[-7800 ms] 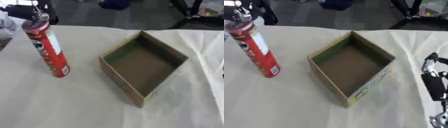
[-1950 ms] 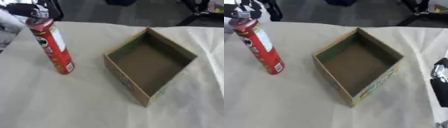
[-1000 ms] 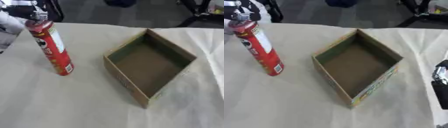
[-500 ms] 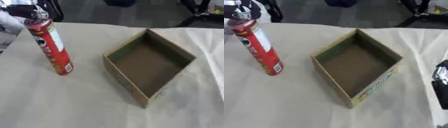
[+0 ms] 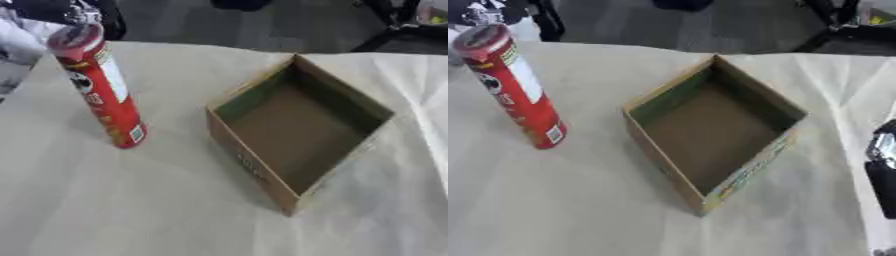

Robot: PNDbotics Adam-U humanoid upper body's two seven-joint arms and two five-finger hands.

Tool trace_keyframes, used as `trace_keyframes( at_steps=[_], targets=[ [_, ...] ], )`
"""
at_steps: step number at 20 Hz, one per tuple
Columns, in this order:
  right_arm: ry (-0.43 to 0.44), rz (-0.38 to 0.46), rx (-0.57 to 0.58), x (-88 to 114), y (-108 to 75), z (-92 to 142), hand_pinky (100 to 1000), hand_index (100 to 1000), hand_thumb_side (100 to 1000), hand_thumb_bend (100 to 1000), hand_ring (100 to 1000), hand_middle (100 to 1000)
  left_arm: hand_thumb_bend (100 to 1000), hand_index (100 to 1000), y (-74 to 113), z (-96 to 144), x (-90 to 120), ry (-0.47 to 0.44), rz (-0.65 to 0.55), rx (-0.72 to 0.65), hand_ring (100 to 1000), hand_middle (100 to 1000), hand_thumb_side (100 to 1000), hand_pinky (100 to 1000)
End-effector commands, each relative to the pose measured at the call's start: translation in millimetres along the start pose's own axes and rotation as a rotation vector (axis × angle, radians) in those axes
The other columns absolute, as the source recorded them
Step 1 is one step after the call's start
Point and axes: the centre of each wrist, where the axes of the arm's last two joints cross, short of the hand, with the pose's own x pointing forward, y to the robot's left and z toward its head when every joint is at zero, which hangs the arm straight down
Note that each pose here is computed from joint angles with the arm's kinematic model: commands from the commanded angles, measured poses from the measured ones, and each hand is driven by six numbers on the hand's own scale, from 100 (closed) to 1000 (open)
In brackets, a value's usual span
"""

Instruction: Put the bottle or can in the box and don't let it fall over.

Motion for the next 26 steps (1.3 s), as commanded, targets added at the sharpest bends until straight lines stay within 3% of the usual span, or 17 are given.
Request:
trace_keyframes(
  at_steps=[1,26],
  targets=[
    [-0.017,-0.010,-0.011,5,-2.9,-3,368,964,622,100,748,959,255,861,16.8,15,5,-0.066,-0.102,-0.049,928,907,1000,824],
    [-0.011,-0.004,-0.004,4,-4.2,-2,371,964,617,100,750,960,327,852,-2.6,24,13,-0.082,-0.192,-0.135,897,885,1000,782]
  ],
)
